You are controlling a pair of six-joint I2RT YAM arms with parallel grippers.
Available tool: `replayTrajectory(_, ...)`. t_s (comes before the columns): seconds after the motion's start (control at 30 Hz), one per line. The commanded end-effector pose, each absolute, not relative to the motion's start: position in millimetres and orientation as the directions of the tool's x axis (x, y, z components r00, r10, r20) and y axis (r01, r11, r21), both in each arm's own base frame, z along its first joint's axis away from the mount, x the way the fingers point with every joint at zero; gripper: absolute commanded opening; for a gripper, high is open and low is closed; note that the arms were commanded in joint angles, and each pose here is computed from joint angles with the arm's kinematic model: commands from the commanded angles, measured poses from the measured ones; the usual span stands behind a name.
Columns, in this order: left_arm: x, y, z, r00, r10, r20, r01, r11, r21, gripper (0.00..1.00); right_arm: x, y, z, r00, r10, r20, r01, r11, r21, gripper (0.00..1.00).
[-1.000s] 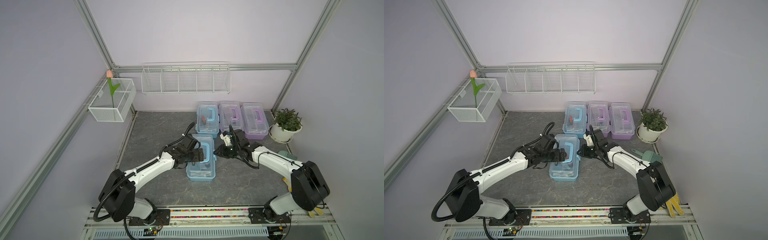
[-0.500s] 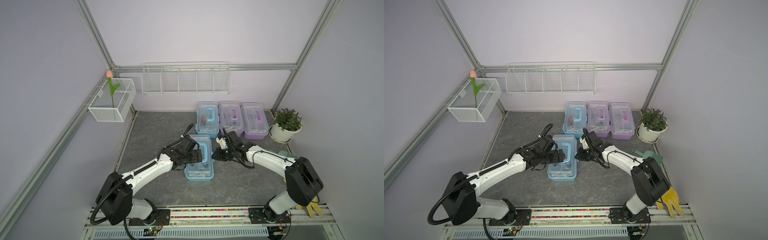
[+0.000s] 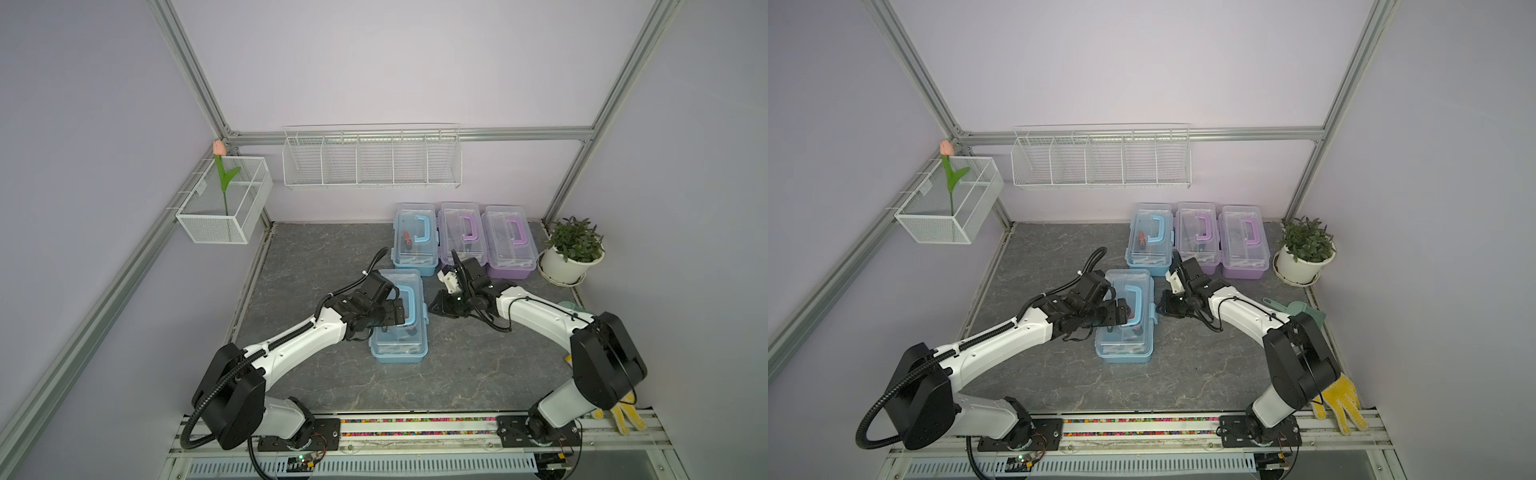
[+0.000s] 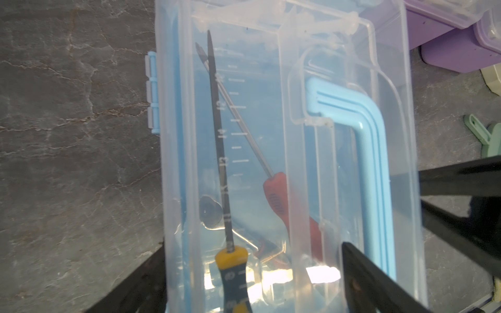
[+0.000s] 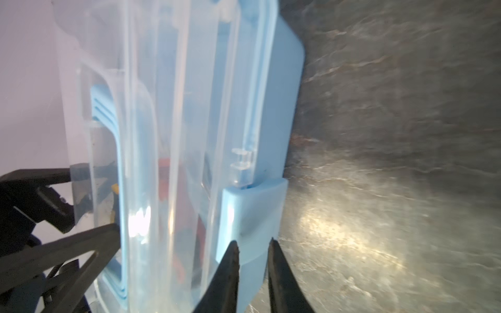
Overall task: Close toolboxes
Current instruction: Fasten the toolbox latch on the toolbox.
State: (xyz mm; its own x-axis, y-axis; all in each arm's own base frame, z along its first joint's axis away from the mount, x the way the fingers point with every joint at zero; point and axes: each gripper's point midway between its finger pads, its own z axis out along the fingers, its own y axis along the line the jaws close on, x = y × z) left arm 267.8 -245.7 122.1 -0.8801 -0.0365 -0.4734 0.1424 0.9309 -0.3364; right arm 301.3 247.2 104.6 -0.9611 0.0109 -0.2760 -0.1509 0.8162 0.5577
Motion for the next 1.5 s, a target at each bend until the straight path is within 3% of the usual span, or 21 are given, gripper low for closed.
replayTrajectory(0.0,260,-236,112,-0.897,-0.008,-0.443,0.128,0.953,-0.276,0.94,304,220,112,-0.948,-0.017,-0.317,-0.17,0.871,0.461,0.23)
replayTrajectory(0.17,262,-237,112,-0.898,0.001,-0.441,0.13,0.955,-0.265,0.94,304,225,92,-0.941,-0.104,-0.323,-0.229,0.898,0.377,0.22)
replayTrajectory(0.37,265,-241,115,-0.897,0.01,-0.443,0.141,0.954,-0.266,0.92,305,265,73,-0.937,-0.195,-0.291,-0.303,0.868,0.394,0.21)
replayTrajectory(0.63,266,-253,109,-0.905,0.019,-0.425,0.159,0.942,-0.296,0.89,293,335,115,-0.92,-0.189,-0.343,-0.376,0.674,0.636,0.2)
replayTrajectory(1.23,265,-255,114,-0.899,0.013,-0.437,0.168,0.933,-0.318,0.85,285,368,115,-0.926,-0.204,-0.318,-0.377,0.57,0.73,0.2)
replayTrajectory(1.47,265,-260,110,-0.903,0.008,-0.43,0.17,0.925,-0.339,0.85,284,370,104,-0.932,-0.213,-0.294,-0.363,0.592,0.72,0.21)
